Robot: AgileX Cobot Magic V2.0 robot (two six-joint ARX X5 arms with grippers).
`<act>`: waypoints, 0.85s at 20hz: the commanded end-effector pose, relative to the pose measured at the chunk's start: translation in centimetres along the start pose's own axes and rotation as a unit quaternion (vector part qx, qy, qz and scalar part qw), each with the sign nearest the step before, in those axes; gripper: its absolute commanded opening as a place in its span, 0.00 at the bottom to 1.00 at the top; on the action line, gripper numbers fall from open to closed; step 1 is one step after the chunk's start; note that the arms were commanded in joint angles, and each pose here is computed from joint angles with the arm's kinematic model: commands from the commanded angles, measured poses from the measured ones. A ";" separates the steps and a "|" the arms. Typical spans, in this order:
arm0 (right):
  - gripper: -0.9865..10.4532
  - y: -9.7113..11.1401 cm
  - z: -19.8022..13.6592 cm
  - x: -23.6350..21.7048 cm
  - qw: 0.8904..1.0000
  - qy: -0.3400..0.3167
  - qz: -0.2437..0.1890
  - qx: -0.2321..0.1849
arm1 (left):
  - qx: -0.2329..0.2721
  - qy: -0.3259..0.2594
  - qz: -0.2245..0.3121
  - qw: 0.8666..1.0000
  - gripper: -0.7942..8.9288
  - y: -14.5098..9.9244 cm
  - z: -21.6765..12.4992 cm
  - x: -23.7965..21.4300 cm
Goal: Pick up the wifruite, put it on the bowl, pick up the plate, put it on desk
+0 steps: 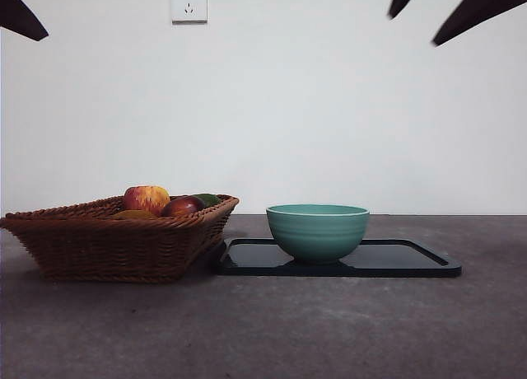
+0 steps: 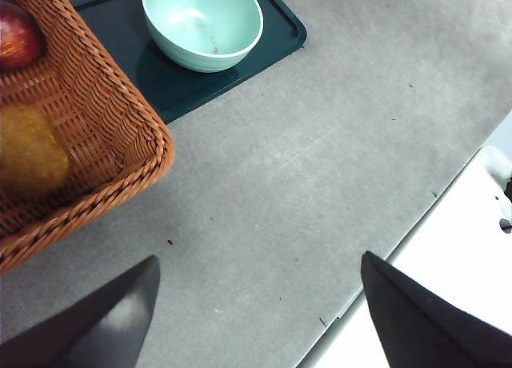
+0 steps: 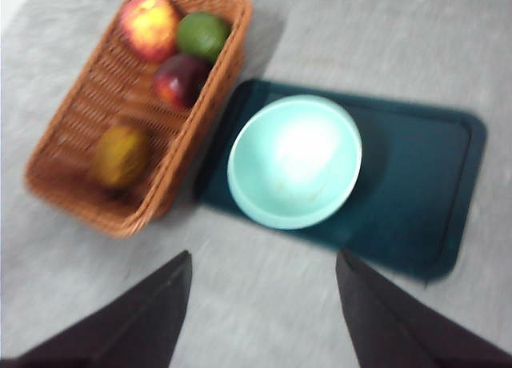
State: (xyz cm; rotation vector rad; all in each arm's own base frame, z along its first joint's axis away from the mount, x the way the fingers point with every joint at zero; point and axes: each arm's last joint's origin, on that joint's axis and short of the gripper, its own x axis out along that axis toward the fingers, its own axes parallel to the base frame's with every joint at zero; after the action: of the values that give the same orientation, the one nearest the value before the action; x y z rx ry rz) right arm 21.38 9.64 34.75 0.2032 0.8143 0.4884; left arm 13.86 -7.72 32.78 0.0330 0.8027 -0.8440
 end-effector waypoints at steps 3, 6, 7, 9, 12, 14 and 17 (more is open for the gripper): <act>0.34 -0.9 3.3 4.2 0.999 0.028 -0.024 -0.017 | 0.015 -0.006 -0.004 1.000 0.50 -0.2 0.4 -0.2; 0.34 -1.8 4.1 7.2 0.998 0.049 -0.041 -0.021 | 0.015 -0.006 -0.004 1.000 0.50 -0.2 0.4 -0.2; 0.34 -2.1 4.1 8.3 0.997 0.054 -0.043 -0.020 | 0.015 -0.006 -0.004 1.000 0.50 -0.2 0.4 -0.2; 0.34 -2.8 4.1 10.5 0.997 0.065 -0.047 -0.016 | 0.014 -0.005 -0.004 1.000 0.50 -0.2 0.4 -0.2; 0.34 -3.7 3.7 13.4 0.995 0.081 -0.052 -0.012 | 0.014 -0.005 -0.004 1.000 0.50 -0.2 0.4 -0.2; 0.34 -4.4 3.3 15.2 0.993 0.097 -0.062 -0.009 | 0.014 -0.005 -0.004 1.000 0.50 -0.2 0.4 -0.2; 0.34 -5.2 2.6 17.5 0.991 0.115 -0.066 -0.005 | 0.014 -0.005 -0.004 1.000 0.50 -0.2 0.4 -0.2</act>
State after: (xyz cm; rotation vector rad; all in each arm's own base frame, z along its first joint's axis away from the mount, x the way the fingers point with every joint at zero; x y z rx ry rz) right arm 34.72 13.43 23.35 0.0957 1.0588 0.3853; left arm 13.86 -7.72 32.77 0.0333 0.8037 -0.8441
